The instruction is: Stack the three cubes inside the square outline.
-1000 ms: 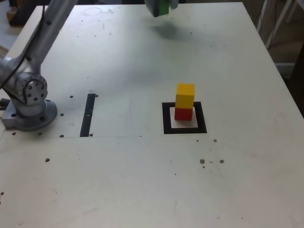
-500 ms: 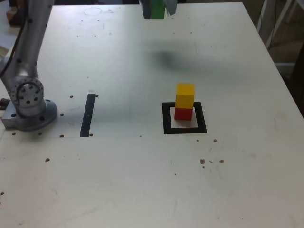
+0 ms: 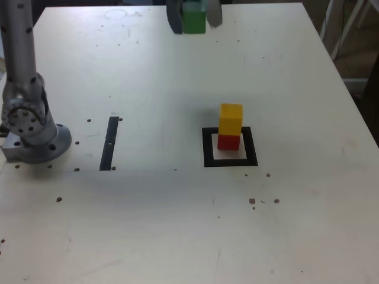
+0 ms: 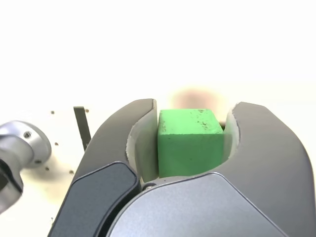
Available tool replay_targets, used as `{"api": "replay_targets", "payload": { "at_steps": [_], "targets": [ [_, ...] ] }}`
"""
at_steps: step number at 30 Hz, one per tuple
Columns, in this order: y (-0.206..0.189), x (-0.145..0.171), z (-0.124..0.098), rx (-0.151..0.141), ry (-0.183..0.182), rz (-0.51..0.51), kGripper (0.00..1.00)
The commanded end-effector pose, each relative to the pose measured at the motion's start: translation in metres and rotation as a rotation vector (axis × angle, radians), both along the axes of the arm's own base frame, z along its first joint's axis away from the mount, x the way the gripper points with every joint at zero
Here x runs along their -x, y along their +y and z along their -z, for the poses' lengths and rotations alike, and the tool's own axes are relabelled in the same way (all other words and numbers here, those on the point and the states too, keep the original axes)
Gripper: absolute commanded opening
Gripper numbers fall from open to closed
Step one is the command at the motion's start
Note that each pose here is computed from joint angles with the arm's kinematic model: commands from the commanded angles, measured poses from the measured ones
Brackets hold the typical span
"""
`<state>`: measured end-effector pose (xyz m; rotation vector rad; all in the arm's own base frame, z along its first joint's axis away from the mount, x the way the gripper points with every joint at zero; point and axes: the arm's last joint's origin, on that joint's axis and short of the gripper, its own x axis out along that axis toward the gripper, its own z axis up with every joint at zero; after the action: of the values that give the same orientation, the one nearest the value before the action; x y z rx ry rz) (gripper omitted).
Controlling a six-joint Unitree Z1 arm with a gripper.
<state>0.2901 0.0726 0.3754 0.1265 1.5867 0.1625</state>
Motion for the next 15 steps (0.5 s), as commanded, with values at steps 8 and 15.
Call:
{"api": "replay_targets", "payload": {
  "at_steps": [8, 15],
  "targets": [
    [-0.055, -0.007, -0.002, -0.008, -0.021, 0.069, 0.28],
    [-0.086, -0.021, 0.004, -0.004, -0.013, 0.112, 0.28]
  ]
}}
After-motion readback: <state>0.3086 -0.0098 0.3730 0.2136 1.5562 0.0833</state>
